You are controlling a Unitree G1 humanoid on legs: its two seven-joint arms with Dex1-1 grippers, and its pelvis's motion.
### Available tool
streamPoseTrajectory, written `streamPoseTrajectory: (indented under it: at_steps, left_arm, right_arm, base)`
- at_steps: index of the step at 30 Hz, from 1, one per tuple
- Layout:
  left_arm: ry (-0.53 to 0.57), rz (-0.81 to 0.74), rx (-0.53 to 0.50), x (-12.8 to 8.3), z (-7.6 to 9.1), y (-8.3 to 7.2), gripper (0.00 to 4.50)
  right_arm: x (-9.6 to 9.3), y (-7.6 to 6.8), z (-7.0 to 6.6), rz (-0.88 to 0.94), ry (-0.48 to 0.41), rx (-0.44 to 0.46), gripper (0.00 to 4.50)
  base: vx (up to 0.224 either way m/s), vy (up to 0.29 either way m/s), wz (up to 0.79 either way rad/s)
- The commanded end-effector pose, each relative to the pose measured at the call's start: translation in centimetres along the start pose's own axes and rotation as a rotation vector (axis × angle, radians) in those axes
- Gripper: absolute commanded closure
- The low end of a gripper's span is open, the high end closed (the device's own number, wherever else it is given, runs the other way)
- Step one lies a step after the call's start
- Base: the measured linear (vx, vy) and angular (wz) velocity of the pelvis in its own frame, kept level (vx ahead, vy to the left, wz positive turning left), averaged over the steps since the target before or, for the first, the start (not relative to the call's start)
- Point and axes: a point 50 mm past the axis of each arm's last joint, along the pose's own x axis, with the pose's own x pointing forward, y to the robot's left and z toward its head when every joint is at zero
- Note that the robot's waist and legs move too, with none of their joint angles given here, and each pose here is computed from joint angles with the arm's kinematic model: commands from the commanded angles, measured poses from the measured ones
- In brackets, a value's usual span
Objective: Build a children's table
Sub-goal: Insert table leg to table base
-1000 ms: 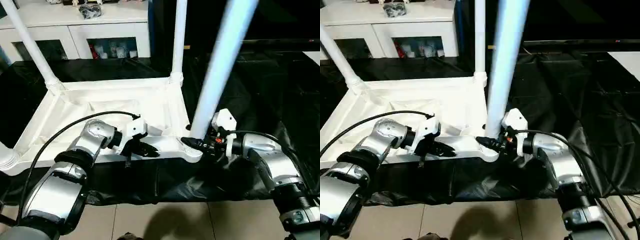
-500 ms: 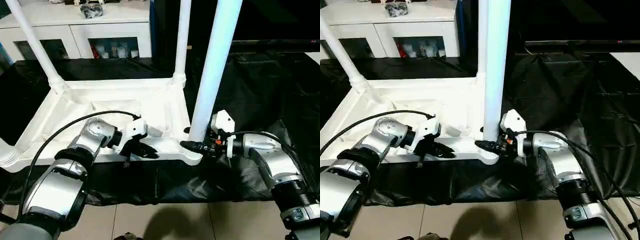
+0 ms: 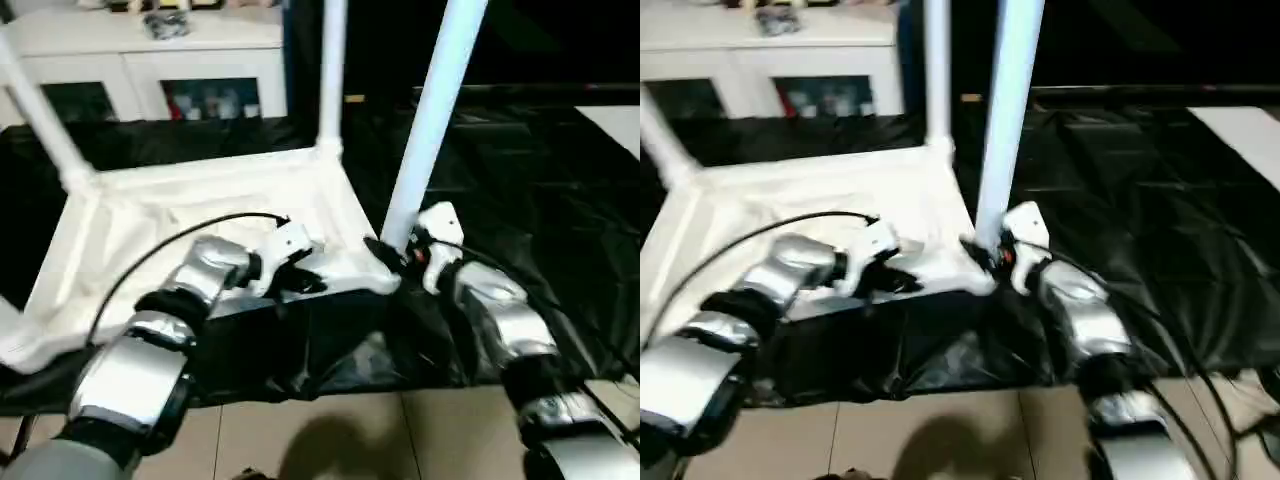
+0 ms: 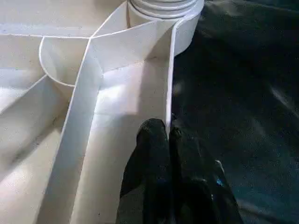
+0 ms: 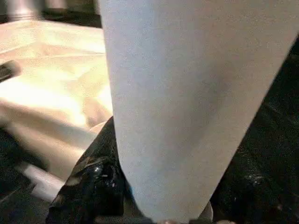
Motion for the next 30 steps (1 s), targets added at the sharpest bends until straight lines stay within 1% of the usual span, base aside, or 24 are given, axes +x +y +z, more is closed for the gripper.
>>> streamPoseTrajectory:
  at_steps: [1,2,3,7,9,10,15,24,25,26,27,28,29,30]
  left_arm:
    - [-0.103,0.086,0.041,0.6,3.4,0.4,4.5]
    - [-0.102,0.086,0.041,0.6,3.4,0.4,4.5]
    - [-0.077,0.088,0.062,1.1,3.3,0.1,4.5]
    - [-0.066,0.083,0.068,1.3,3.0,-0.2,4.5]
    - [-0.066,0.083,0.067,1.2,2.8,-0.2,4.5]
    - [-0.067,0.083,0.066,1.1,2.7,-0.2,4.5]
    - [-0.078,0.074,0.061,0.9,2.6,-0.2,4.5]
    - [-0.091,0.058,0.069,0.3,2.4,0.0,4.5]
    - [-0.09,0.056,0.072,0.2,2.4,0.0,4.5]
    - [-0.091,0.053,0.073,0.2,2.4,0.0,4.5]
    - [-0.091,0.051,0.074,0.1,2.4,0.0,4.5]
    - [-0.092,0.048,0.076,0.1,2.3,0.0,4.5]
    - [-0.094,0.044,0.078,0.1,2.3,0.0,4.5]
    - [-0.095,0.044,0.078,0.1,2.3,0.0,4.5]
  right_arm:
    - [0.3,2.7,-5.7,0.027,0.269,0.092,2.6]
    - [0.4,2.8,-5.6,0.026,0.27,0.093,2.6]
    - [1.1,3.1,-5.1,0.013,0.251,0.113,2.6]
    - [1.7,3.6,-4.4,0.017,0.23,0.119,2.6]
    - [2.0,3.9,-4.0,0.021,0.216,0.124,2.6]
    - [2.1,4.0,-4.0,0.019,0.213,0.124,2.6]
    - [2.6,4.2,-3.4,0.022,0.175,0.129,2.6]
    - [2.9,4.6,-3.1,0.058,0.157,0.114,2.6]
    - [2.9,4.7,-3.1,0.068,0.156,0.115,2.25]
    - [2.9,4.8,-3.1,0.08,0.15,0.113,2.25]
    - [2.9,4.8,-3.0,0.086,0.147,0.116,2.04]
    - [2.9,4.9,-3.0,0.092,0.144,0.12,2.04]
    - [2.9,5.0,-2.9,0.103,0.139,0.126,1.81]
    - [2.9,5.0,-2.9,0.105,0.137,0.124,1.72]
  base:
    - [0.003,0.055,-0.09]
    - [0.0,0.0,0.0]
    - [0.0,0.0,0.0]
    - [0.0,0.0,0.0]
    - [0.264,0.052,-0.03]
    - [0.34,-0.046,0.1]
    - [0.099,-0.061,-0.21]
    - [0.006,-0.001,0.0]
    - [0.0,0.0,0.0]
    - [0.0,0.0,0.0]
    - [0.0,0.0,0.0]
    - [0.0,0.0,0.0]
    - [0.0,0.0,0.0]
    - [0.0,0.0,0.0]
